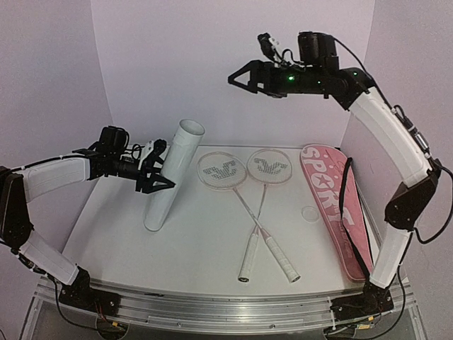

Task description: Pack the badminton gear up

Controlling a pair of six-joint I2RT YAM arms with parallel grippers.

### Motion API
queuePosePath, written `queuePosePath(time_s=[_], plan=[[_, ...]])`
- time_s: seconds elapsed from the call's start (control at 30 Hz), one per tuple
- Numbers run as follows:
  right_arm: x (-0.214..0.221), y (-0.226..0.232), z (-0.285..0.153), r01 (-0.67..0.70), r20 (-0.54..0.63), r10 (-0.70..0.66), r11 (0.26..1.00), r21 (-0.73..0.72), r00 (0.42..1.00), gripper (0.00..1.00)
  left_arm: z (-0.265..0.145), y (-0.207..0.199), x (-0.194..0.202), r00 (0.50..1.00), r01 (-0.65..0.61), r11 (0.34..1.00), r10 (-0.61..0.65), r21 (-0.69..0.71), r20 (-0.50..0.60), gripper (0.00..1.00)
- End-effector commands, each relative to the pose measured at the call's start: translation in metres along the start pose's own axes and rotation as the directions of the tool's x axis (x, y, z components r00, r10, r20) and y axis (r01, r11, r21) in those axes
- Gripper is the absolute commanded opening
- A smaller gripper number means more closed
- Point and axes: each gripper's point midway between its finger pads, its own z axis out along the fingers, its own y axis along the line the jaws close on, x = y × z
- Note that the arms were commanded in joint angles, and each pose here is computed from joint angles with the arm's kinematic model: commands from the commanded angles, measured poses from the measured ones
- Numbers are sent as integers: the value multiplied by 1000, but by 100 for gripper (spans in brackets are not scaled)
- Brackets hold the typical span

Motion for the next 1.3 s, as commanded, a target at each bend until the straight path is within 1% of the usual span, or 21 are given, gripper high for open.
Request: queuePosePath(time_s=[0.0,0.03,0.07,0.1,0.13,0.17,0.23,0.27,0.3,0.37,0.43,0.5,0.67,0.83,0.87,0.97,1.03,1.13,1.27], plan=[[-17,-6,-27,-86,76,81,995,54,994,88,-6,0,-17,998,-18,1000,18,-1,56,28],[-15,-22,-30,-124,88,114,986,116,990,88,-6,0,-19,998,-18,1000,18,0,62,28],[-9,-51,-38,-200,105,182,958,208,978,88,-7,0,-23,997,-18,1000,17,0,73,28],[4,-92,-52,-290,125,263,900,325,957,86,-9,0,-27,996,-17,1000,17,-3,86,28],[25,-134,-69,-348,134,323,817,459,937,82,-10,-1,-31,995,-18,1000,18,-2,99,28],[60,-171,-86,-372,113,384,714,593,917,79,-11,-1,-35,994,-19,1000,19,-1,111,28],[128,-227,-120,-328,54,480,510,795,876,73,-13,-2,-39,992,-16,1000,15,-1,127,28],[167,-247,-131,-279,6,535,431,858,845,71,-13,-2,-40,991,-12,1000,12,-2,130,28],[196,-258,-137,-244,-25,582,379,893,813,70,-14,-3,-40,991,-9,1000,9,-1,132,28],[247,-272,-141,-210,-65,676,316,925,734,66,-15,-4,-41,991,-9,1000,9,-3,133,28],[277,-281,-145,-193,-65,728,265,945,683,58,-17,-5,-43,990,-19,1000,20,-5,139,28],[302,-291,-152,-157,-60,759,210,965,648,54,-17,-6,-45,989,-26,1000,27,-6,142,28],[353,-304,-158,-147,-25,839,125,981,543,49,-17,-6,-45,989,-26,1000,27,-6,142,28],[390,-318,-149,-244,78,875,48,969,479,47,-17,-8,-44,989,-27,1000,27,0,145,28],[395,-322,-147,-252,90,877,36,967,472,46,-17,-8,-45,989,-27,1000,27,1,146,28],[407,-329,-144,-251,117,881,2,968,458,38,-18,-9,-46,989,-32,1000,31,-1,148,28],[412,-331,-148,-241,129,880,-17,970,456,36,-20,-9,-47,988,-37,999,37,-7,148,28],[419,-330,-152,-235,134,879,-26,972,458,33,-21,-11,-48,988,-47,999,49,-11,149,29],[435,-330,-143,-262,136,895,-22,965,425,19,-21,-10,-47,987,-52,999,54,-15,150,29]])
